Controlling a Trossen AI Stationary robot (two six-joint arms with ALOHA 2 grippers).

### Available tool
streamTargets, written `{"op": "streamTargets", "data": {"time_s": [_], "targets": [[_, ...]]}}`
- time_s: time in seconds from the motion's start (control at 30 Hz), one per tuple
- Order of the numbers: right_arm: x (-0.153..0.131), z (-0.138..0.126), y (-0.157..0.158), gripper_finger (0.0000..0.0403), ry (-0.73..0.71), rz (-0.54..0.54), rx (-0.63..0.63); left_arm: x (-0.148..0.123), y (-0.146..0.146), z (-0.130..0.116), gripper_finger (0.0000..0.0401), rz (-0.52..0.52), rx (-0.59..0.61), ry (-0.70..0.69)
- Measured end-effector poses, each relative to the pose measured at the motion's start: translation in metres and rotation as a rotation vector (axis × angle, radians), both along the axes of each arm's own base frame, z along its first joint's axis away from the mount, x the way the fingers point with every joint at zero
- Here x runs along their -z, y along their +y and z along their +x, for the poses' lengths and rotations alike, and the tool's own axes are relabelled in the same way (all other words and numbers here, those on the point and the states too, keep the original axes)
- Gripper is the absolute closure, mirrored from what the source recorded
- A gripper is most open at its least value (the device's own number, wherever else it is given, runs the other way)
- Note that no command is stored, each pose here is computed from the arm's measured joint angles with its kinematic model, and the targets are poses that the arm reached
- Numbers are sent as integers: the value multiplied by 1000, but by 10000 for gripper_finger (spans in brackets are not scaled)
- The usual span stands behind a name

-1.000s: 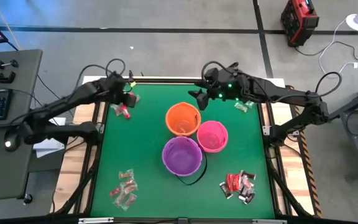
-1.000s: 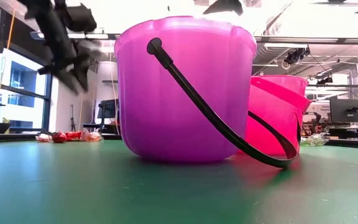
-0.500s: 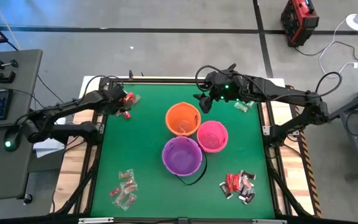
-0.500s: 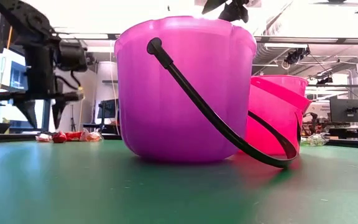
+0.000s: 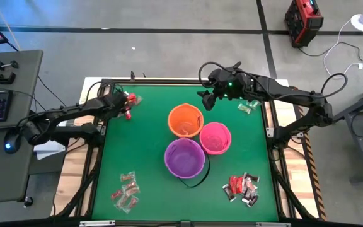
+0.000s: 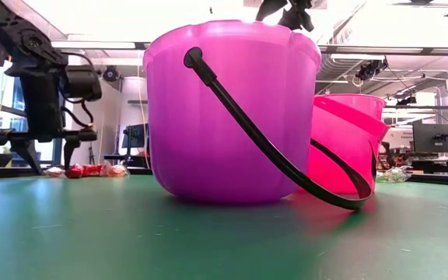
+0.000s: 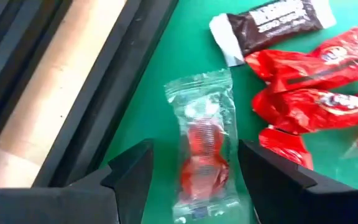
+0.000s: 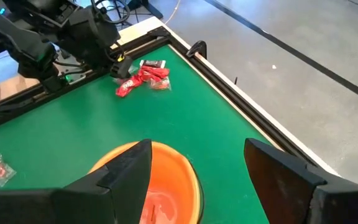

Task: Sort candy by brand, put in halloween buckets
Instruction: Put the red gummy into the orange bucket

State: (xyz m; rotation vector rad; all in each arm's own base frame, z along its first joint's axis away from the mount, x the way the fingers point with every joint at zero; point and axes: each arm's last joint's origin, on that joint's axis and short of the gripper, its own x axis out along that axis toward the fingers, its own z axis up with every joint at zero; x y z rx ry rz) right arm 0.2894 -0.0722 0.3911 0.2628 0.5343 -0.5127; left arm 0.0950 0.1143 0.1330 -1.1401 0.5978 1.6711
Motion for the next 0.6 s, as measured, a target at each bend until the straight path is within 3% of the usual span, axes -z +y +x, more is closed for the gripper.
{"op": "streamTargets", "data": {"time_s": [0.1,0.2,0.37,0.43,0.6], "targets": [[0,0,0,153,-6,11,8,2,-1,-1,184,-4,19,13],[0,0,0,153,-7,14,6,4,-2,-2,220,-16,53,28],[0,0,0,153,-15,30,18,3,-5,1,350,-37,146,12],[0,0,0,153,-15,29,14,-1,-7,3,385,-42,194,-39],[0,1,1,153,-20,50,-11,-32,-9,7,375,66,274,-119]]}}
